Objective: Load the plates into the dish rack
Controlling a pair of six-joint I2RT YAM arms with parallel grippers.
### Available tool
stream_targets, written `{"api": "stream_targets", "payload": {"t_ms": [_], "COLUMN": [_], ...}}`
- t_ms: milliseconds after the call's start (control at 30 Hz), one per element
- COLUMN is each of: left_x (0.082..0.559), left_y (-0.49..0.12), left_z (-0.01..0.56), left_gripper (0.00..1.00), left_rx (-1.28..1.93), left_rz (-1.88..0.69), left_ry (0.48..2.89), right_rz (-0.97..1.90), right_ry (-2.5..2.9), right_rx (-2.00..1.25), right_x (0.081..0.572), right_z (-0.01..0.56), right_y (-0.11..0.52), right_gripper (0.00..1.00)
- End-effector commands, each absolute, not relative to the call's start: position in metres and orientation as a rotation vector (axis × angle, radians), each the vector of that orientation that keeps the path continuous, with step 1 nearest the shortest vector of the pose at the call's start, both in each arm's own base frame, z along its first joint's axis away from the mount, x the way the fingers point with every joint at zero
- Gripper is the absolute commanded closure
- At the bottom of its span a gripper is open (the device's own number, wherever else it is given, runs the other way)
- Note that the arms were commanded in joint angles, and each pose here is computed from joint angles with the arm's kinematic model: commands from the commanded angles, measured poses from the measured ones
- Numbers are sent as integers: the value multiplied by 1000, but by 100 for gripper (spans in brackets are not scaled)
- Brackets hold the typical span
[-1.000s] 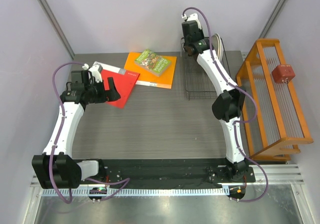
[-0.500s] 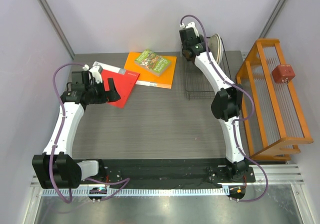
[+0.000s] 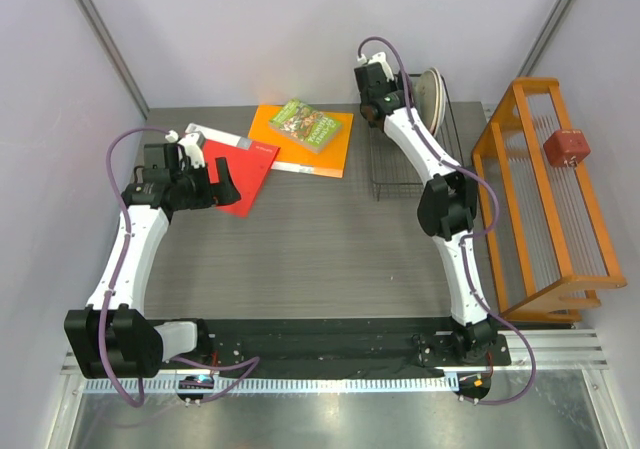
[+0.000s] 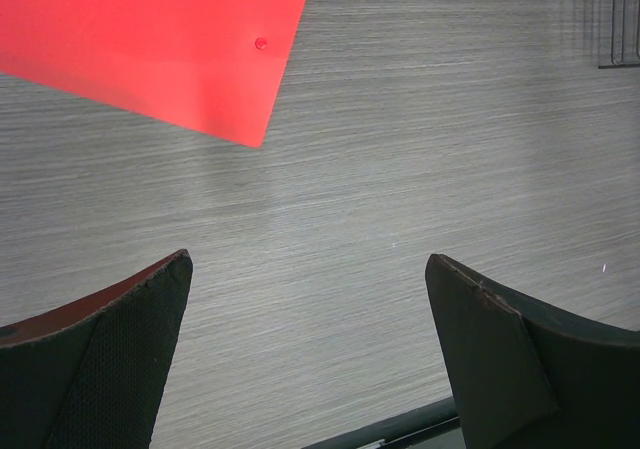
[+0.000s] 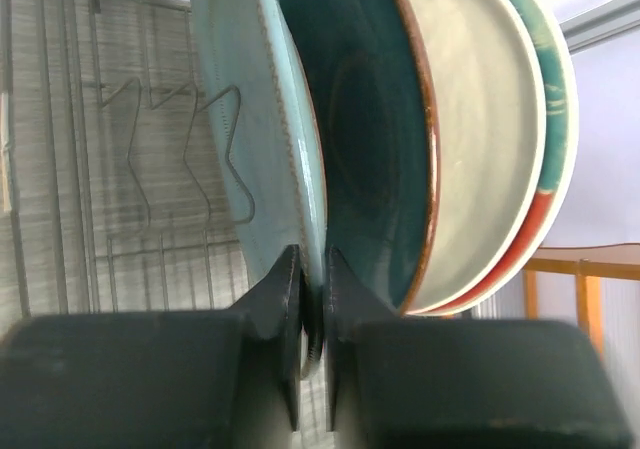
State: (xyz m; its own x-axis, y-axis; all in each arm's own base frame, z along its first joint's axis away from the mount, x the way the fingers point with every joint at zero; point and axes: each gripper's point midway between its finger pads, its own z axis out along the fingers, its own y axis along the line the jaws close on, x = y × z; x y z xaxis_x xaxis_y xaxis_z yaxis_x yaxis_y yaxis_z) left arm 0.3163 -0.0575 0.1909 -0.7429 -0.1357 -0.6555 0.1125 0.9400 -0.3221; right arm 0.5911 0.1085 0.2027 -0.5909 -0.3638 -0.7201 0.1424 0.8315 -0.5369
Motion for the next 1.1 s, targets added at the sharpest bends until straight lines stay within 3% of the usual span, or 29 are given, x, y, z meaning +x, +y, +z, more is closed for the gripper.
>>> {"api": "stream_targets", "payload": {"t_ms": [0, 67, 167, 467, 867, 900, 967, 1000, 1033, 1067], "left_x": [320, 320, 320, 327, 320, 319, 317, 315, 313, 312], "left_y": [-56, -54, -53, -51, -49, -48, -48, -48, -49, -50], "left_z": [198, 198, 199, 220, 242, 247, 250, 252, 253, 255], "left_gripper": [0, 1, 1, 1, 1, 1, 1, 0, 0, 0], "left_rx": [0, -1, -4, 12, 51, 51, 54, 56, 60, 63], "left_rz": [-421, -411, -399, -379, -351, -345, -341, -344, -350, -353], "left_ry": [2325, 2325, 2320, 2270, 2215, 2203, 2197, 2197, 2198, 2195], "right_rz": [-683, -681, -668, -541, -383, -267, -152, -45, -27, -22], "right_ry": [1938, 1930, 1917, 1816, 1773, 1793, 1849, 1868, 1888, 1913], "right_rx": [-39, -36, -41, -103, -250, -371, -494, -564, -581, -584], "right_x": [600, 598, 591, 554, 509, 499, 486, 482, 481, 483], "right_z": [264, 269, 283, 357, 402, 400, 383, 373, 365, 356], "right_y": [106, 107, 109, 147, 168, 186, 201, 217, 220, 220], "right_gripper": [62, 42, 34, 30, 25, 26, 52, 67, 99, 99]}}
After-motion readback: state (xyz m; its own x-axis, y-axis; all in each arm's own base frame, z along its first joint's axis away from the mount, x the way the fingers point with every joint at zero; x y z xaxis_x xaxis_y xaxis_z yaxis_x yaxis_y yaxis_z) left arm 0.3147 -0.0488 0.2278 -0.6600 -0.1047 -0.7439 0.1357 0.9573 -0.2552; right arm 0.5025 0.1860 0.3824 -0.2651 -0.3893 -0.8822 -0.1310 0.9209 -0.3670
